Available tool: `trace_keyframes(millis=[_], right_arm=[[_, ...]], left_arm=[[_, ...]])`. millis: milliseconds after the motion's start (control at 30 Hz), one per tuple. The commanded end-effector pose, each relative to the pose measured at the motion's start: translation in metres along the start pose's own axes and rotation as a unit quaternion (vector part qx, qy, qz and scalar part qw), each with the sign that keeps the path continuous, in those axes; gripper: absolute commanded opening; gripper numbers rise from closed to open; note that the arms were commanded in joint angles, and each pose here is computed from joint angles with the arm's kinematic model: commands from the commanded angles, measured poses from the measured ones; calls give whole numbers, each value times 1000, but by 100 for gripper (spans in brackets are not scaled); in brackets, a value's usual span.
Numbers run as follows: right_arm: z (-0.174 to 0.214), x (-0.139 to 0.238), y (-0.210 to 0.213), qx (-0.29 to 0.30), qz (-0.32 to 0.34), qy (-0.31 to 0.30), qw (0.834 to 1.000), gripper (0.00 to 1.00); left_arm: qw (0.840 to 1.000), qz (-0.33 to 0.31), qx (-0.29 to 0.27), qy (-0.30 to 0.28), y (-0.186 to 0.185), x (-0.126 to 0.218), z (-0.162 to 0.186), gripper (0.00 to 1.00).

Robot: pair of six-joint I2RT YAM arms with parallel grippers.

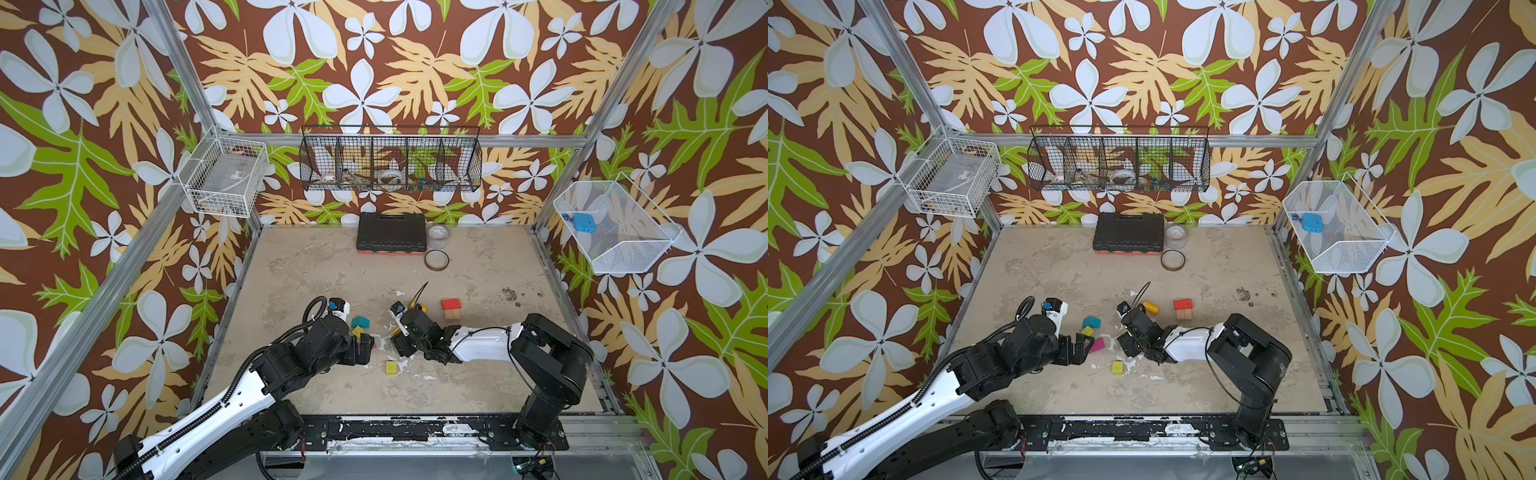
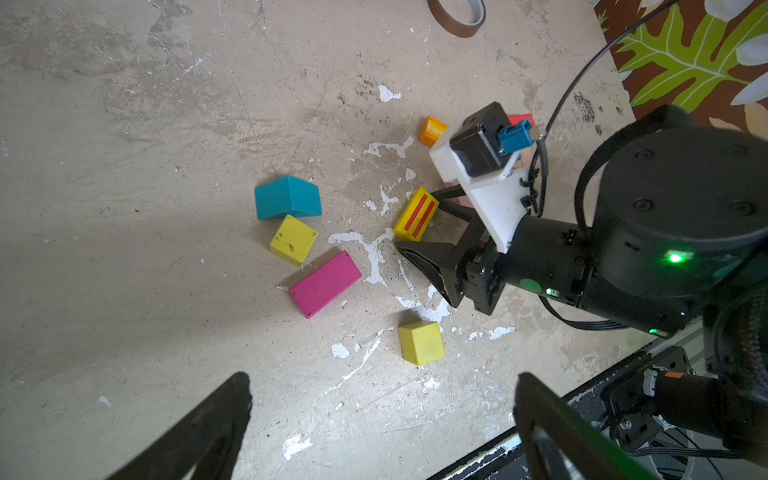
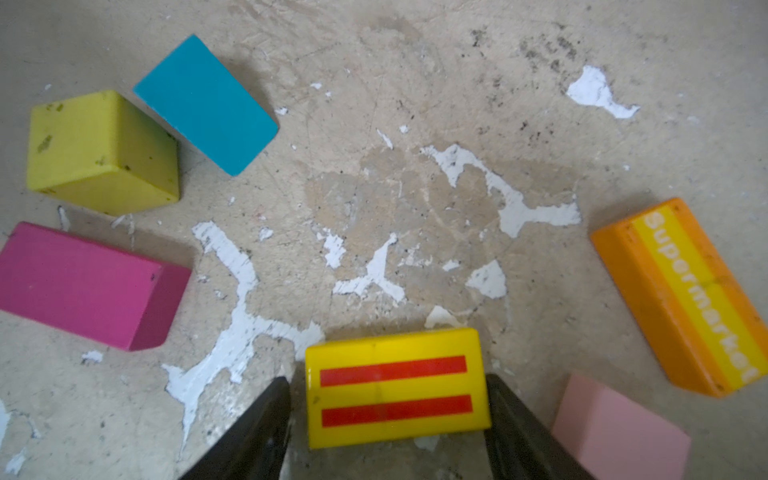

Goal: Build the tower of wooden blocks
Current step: 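Lower the right gripper and close it on the yellow striped block, then lift the yellow striped block and carry it over the red block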

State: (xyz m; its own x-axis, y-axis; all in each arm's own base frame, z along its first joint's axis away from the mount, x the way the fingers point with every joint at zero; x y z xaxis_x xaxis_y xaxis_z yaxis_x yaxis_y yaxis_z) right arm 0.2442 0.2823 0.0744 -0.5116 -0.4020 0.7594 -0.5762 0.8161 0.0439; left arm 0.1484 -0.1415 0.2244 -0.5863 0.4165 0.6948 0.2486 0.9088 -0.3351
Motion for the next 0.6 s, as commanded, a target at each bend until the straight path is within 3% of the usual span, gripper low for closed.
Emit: trace_keyframes(millis=[0,300,567], right_arm=[[3,-2,-3,-1,17,13,1000,70],[5,-11,-4,-2,35,29,999,67],[3,-6,-4,-4,35,27,999,56]], left_arm=[[1000,4,0,-8,-1,0,-3,100],[1000,5,0,-8,-2,-1,-3,100],[1000,5,0,-8,-2,0,-3,100]])
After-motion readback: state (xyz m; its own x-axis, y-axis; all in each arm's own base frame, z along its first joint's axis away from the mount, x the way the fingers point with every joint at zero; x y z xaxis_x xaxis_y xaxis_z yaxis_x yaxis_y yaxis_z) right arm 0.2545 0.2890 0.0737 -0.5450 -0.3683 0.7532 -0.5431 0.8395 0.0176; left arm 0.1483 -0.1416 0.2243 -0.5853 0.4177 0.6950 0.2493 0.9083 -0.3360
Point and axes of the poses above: each gripper's point midway between its finger pads, its own x axis back along the fingers, its own y axis along the line the jaws close on, z = x × y, the point moved 7 cm from there along x, back along the fingers, and after that the axes turned 3 degrees about -x, right-handed, at the moved point
